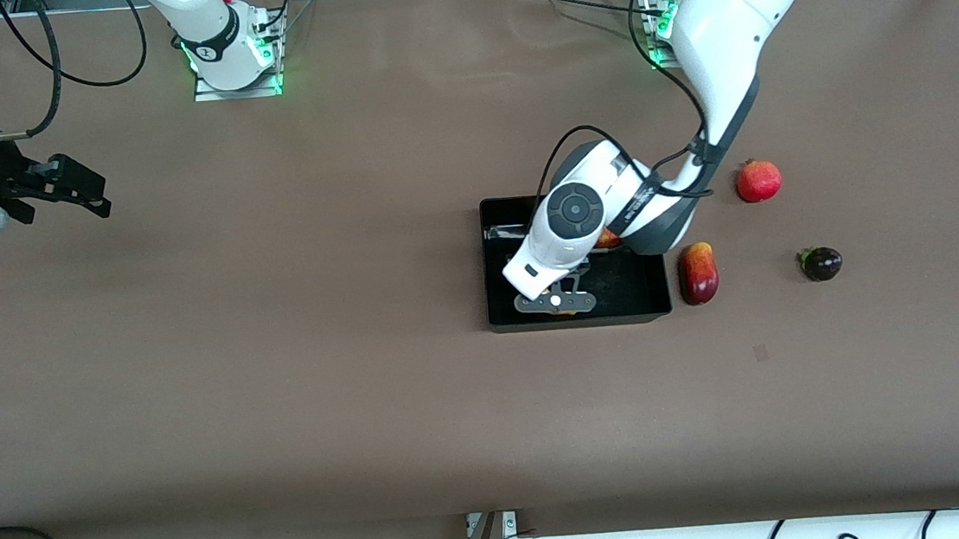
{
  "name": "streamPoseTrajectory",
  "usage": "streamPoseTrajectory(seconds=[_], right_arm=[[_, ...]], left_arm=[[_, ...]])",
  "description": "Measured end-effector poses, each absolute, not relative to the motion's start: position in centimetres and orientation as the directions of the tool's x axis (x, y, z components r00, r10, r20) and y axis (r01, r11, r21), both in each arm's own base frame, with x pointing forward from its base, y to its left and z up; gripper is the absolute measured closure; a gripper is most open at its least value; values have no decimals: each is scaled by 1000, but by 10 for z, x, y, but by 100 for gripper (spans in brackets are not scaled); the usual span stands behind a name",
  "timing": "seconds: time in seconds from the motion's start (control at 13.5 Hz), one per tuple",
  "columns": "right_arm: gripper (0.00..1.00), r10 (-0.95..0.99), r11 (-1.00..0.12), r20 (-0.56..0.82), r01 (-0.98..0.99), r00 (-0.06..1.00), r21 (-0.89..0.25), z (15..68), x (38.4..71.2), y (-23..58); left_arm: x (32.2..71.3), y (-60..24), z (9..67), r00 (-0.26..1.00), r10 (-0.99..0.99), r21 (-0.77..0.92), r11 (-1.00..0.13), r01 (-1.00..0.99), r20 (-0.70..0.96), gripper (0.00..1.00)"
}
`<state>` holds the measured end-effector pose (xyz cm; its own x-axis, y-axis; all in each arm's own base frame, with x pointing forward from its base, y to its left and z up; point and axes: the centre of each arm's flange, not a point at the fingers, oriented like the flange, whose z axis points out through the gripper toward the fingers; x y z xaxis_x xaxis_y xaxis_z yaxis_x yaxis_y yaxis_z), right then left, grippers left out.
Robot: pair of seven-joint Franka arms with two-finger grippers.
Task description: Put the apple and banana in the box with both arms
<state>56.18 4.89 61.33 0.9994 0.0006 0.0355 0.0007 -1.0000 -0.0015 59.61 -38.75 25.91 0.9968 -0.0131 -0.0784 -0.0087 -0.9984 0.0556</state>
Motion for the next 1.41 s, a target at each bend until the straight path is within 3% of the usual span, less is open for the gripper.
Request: streamPoseTrajectory(seconds=[0.07, 0.15, 0.45, 0.74, 1.11, 1.41], right_arm=[[0, 0, -1000, 36, 1, 999, -2, 613, 562, 49], [0, 0, -1000, 36, 0, 999, -2, 613, 562, 49], [0, 0, -1000, 34, 0, 999, -1, 613, 562, 49], [0, 1, -1000, 32, 1, 999, -1, 612, 562, 49], [0, 8, -1000, 32, 8, 999, -1, 612, 562, 53], [0, 10, -1000, 32, 10, 999, -1, 612, 562, 55]], left_arm=[[607, -372, 288, 998, 11, 35, -999, 13, -70, 1], [618, -349, 322, 997, 37, 4, -999, 37, -69, 0], [642, -242, 450, 996, 24, -87, -996, 16, -90, 0], [647, -132, 535, 992, -37, -70, -996, -46, -122, 0], [581, -65, 609, 999, -30, -29, -999, -31, -18, 0], [550, -40, 603, 999, -52, -46, -998, -52, 0, 0]])
